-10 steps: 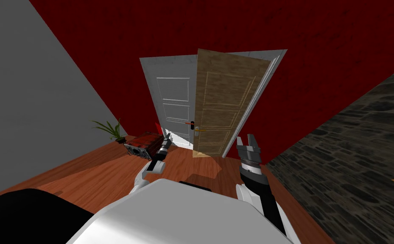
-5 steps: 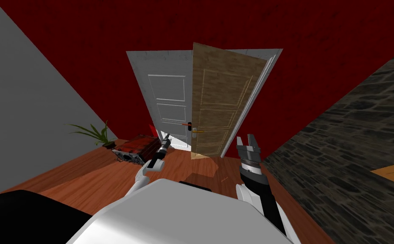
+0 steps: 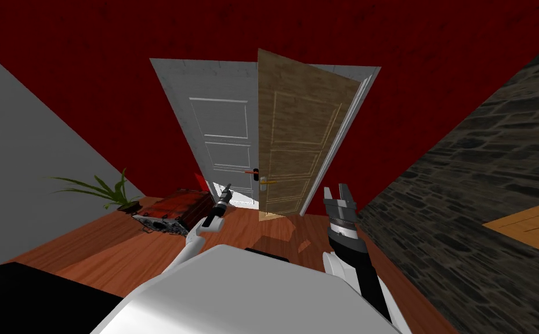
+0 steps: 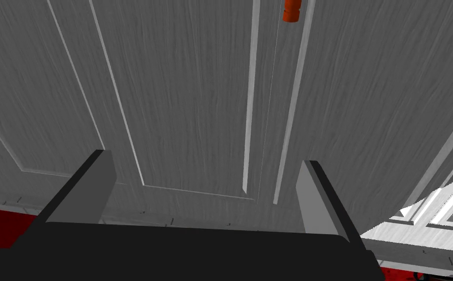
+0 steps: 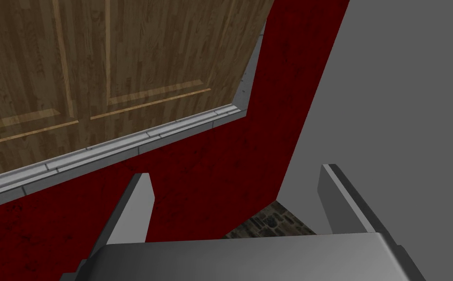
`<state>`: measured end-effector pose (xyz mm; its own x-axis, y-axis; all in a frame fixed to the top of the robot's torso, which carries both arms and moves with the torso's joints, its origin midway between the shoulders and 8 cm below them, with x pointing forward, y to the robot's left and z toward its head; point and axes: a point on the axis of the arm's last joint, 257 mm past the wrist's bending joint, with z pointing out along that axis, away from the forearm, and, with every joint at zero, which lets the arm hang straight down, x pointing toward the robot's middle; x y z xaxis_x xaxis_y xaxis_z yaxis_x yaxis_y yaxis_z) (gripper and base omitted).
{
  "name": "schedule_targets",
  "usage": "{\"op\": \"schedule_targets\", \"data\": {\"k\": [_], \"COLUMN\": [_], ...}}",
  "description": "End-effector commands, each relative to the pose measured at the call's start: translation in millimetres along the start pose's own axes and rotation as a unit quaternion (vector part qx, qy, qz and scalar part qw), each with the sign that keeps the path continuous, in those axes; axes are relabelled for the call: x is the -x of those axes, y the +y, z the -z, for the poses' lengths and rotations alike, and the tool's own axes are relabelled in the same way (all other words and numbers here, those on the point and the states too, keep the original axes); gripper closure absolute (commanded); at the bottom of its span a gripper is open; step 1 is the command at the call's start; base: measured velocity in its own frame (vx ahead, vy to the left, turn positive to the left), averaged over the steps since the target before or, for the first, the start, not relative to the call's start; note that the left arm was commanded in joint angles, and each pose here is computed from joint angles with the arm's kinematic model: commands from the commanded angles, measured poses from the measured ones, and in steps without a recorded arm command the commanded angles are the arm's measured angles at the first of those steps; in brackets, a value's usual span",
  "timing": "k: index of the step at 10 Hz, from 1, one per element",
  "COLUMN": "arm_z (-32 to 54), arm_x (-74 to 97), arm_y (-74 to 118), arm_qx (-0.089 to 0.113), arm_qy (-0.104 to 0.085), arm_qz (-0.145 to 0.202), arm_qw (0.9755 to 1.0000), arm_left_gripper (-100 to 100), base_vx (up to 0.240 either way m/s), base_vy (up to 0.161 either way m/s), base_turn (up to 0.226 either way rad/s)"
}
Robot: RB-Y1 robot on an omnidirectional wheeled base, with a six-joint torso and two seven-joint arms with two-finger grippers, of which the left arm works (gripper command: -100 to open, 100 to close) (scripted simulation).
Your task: Pull the door open
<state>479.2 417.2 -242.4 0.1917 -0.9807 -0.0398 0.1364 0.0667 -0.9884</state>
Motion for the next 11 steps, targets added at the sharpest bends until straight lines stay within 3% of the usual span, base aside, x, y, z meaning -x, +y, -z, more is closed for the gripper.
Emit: {"op": "schedule_targets", "data": {"k": [1, 7, 11], "arm_z": [-4.6, -17.6, -27.7], "arm_x": [9.9, 36.8, 43.9], "arm_y": [12.3, 41.5, 55.8], "arm_qx": [0.016, 0.054, 0.073], "arm_qy": [-0.008, -0.029, -0.037], "arm_qz": [0.001, 0.007, 0.016], "arm_qw": [0.9998, 0.9981, 0.9965], "arm_left_gripper": [-100, -100, -100], "base_vx": [0.134, 0.119, 0.14], "base_vy": [0.03, 0.021, 0.0], "base_turn": [-0.185, -0.133, -0.167]}}
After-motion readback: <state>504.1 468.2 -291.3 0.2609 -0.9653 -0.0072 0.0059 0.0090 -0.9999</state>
